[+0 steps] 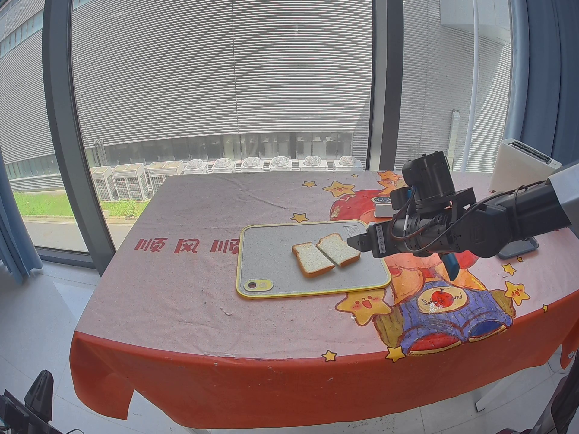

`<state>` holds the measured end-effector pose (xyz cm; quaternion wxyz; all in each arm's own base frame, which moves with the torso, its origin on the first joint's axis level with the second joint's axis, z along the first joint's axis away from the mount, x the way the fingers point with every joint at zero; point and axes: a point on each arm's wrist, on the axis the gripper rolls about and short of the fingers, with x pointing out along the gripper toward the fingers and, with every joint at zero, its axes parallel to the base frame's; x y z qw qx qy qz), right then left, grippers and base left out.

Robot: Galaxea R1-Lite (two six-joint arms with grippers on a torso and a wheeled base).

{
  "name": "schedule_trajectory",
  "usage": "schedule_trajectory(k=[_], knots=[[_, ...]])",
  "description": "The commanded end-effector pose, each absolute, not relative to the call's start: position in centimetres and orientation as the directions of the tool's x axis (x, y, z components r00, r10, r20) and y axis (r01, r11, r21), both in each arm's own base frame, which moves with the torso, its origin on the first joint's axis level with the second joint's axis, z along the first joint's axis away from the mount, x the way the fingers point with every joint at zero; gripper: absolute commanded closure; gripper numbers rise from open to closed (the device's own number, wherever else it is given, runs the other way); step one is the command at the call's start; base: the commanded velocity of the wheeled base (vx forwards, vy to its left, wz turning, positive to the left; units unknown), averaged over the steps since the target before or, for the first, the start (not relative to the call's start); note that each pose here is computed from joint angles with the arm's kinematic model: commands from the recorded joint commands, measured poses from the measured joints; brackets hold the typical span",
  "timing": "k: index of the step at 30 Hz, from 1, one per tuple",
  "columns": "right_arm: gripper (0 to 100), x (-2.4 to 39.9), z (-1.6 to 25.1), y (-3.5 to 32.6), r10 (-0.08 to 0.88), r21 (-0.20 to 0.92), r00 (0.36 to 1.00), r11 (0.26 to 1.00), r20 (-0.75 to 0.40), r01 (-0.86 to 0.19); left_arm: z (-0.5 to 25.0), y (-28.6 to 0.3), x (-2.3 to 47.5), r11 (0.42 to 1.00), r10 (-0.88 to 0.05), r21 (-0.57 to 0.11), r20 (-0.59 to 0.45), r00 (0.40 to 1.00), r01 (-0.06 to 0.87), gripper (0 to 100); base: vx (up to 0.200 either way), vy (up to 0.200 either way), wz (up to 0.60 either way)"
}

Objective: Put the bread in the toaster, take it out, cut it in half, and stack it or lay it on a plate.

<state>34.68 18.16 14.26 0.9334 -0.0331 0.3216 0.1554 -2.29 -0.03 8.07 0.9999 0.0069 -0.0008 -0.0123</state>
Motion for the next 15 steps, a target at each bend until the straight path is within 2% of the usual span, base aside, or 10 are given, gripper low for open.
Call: schedule_trajectory(k=[1,15], knots=[[0,34.9,13.7,18.3,0.265,0.036,0.739,0.95,-0.62,-0.31,7.5,0.0,-2.3,1.0,-0.025,0.014,0.0,1.0,0.025,100,0.0,0.0,0.0],[0,35.9,12.6,18.9,0.237,0.015,0.742,0.956,-0.627,-0.293,7.5,0.0,-2.3,1.0,-0.025,0.014,0.0,1.0,0.025,100,0.0,0.0,0.0]])
